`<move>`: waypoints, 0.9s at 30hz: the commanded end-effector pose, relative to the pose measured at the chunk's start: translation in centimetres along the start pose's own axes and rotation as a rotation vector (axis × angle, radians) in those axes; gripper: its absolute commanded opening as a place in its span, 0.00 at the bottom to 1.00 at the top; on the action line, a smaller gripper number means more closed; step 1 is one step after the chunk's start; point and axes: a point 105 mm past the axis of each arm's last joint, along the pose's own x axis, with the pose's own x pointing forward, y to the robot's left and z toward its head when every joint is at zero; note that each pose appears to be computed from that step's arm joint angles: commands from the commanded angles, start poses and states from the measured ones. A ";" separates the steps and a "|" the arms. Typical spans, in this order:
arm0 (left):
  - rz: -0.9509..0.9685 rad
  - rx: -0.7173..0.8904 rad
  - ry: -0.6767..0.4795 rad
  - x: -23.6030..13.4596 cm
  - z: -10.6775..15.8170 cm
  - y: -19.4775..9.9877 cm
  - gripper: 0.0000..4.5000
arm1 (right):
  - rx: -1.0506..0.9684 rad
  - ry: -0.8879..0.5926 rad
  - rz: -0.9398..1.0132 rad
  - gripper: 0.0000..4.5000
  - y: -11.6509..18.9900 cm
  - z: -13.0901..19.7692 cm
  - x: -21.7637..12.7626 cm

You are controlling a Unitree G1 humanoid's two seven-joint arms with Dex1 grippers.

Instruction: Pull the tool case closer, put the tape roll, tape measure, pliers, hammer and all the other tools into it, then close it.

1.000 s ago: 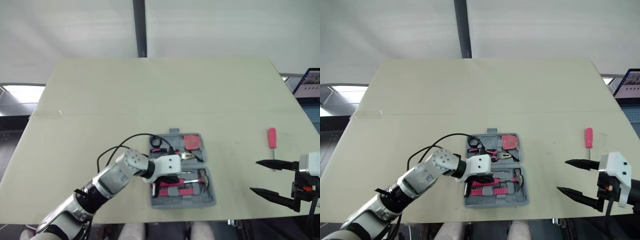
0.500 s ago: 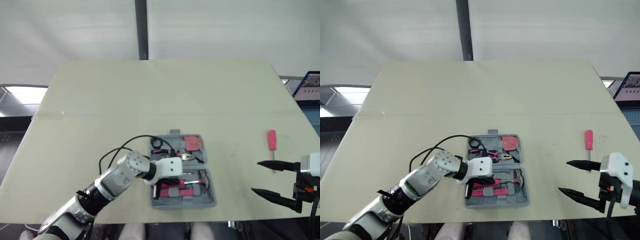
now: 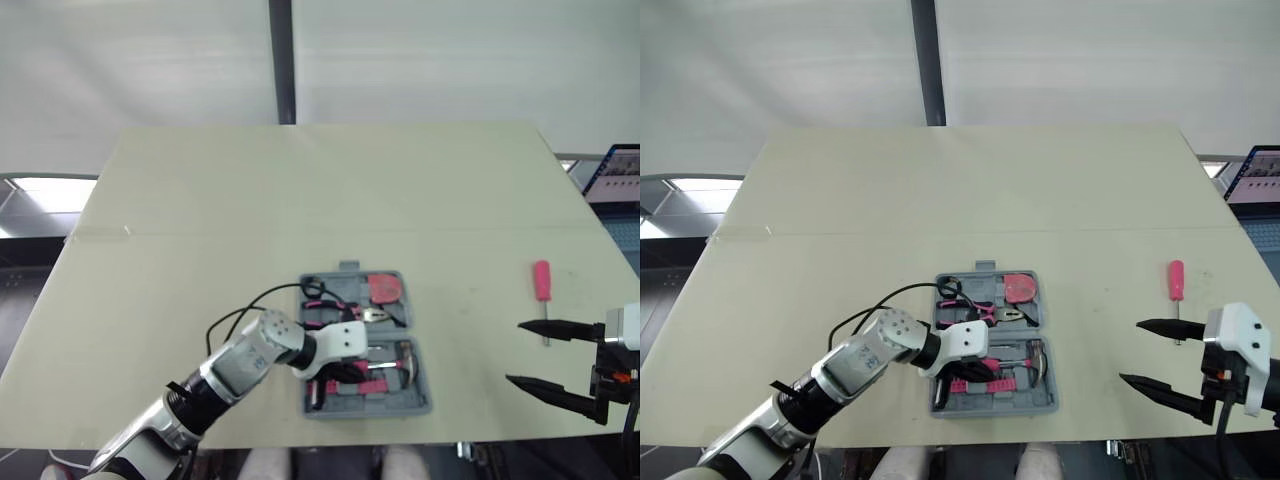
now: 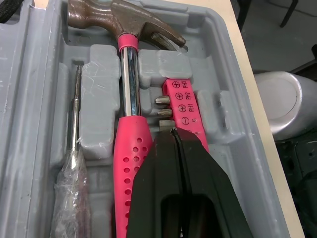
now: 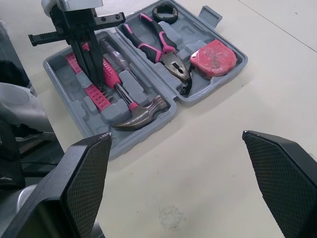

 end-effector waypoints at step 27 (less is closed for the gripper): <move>0.091 -0.066 -0.023 -1.1 -0.7 1.0 0.01 | -0.037 -0.023 0.016 1.00 -0.3 0.9 0.3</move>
